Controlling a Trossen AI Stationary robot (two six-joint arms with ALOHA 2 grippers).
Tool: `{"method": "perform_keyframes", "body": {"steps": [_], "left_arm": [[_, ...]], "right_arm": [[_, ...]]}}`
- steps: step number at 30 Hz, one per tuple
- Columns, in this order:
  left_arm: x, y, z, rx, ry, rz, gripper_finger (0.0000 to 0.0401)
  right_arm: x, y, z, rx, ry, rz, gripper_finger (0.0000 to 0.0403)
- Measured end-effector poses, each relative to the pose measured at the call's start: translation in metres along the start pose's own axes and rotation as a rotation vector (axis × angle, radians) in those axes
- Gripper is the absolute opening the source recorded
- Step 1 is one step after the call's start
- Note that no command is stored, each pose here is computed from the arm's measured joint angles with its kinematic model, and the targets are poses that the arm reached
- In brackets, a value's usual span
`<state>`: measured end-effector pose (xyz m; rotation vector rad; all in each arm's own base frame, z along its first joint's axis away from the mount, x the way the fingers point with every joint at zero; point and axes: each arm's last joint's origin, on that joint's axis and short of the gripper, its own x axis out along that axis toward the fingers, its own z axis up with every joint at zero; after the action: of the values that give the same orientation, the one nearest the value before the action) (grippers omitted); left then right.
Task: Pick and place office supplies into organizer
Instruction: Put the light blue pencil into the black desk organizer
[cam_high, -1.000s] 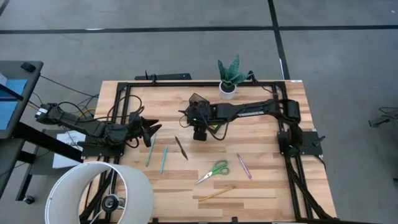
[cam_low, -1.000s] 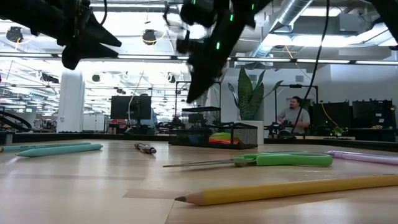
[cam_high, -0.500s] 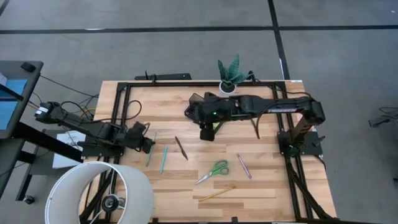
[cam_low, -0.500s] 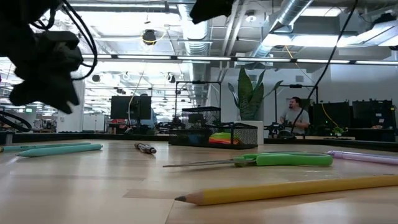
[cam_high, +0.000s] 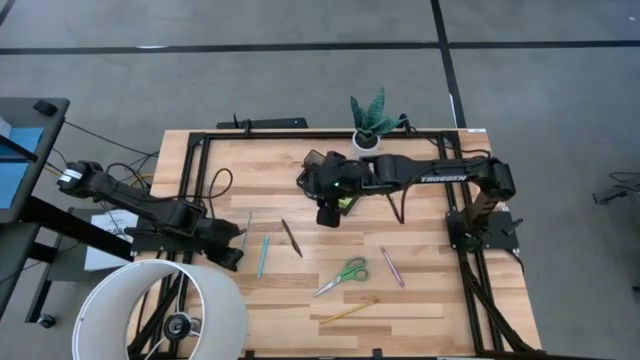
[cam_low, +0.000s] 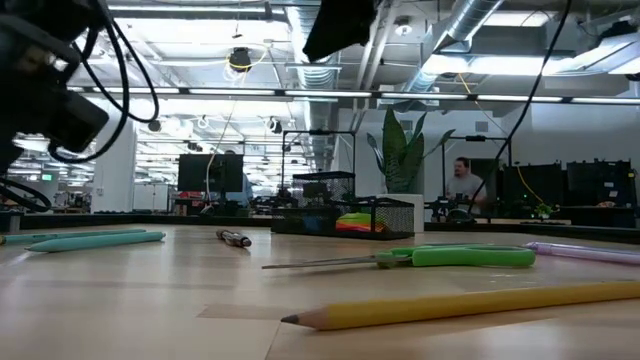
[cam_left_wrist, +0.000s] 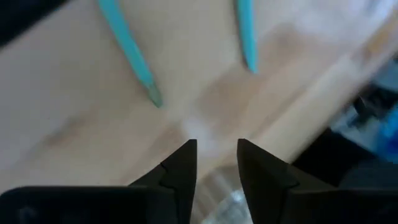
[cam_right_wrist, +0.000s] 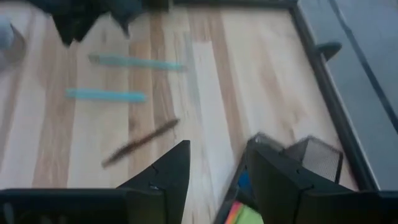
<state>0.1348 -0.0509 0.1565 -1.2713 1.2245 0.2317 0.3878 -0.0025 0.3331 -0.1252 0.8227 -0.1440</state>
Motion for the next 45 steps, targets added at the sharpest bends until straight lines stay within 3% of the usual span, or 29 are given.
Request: {"method": "perform_keyframes", "body": {"steps": [4,11,26,30,35,40,45], "left_arm": [[0.008,0.004,0.004,-0.069,-0.049,0.087,0.0131],[0.028,0.010,0.009,-0.126,-0.009,0.232,0.0155],[0.029,0.002,0.014,-0.247,-0.090,0.337,0.0129],[0.037,0.001,0.016,-0.269,-0.054,0.365,0.0125],[0.038,-0.004,0.018,-0.276,-0.076,0.482,0.0123],[0.037,-0.004,0.018,-0.248,-0.084,0.504,0.0093],[0.037,-0.003,0.018,-0.252,-0.084,0.513,0.0032]], "right_arm": [[0.014,0.003,-0.005,-0.008,0.054,0.002,0.0150],[0.016,0.003,-0.010,-0.016,0.085,0.004,0.0139],[0.016,0.002,-0.007,-0.008,0.055,0.000,0.0127],[0.015,0.002,-0.007,-0.008,0.049,0.000,0.0127],[0.015,0.003,-0.006,-0.008,0.045,0.001,0.0127],[0.015,0.003,-0.006,-0.008,0.046,0.001,0.0127],[0.015,0.003,-0.006,-0.009,0.047,0.002,0.0127]]}}
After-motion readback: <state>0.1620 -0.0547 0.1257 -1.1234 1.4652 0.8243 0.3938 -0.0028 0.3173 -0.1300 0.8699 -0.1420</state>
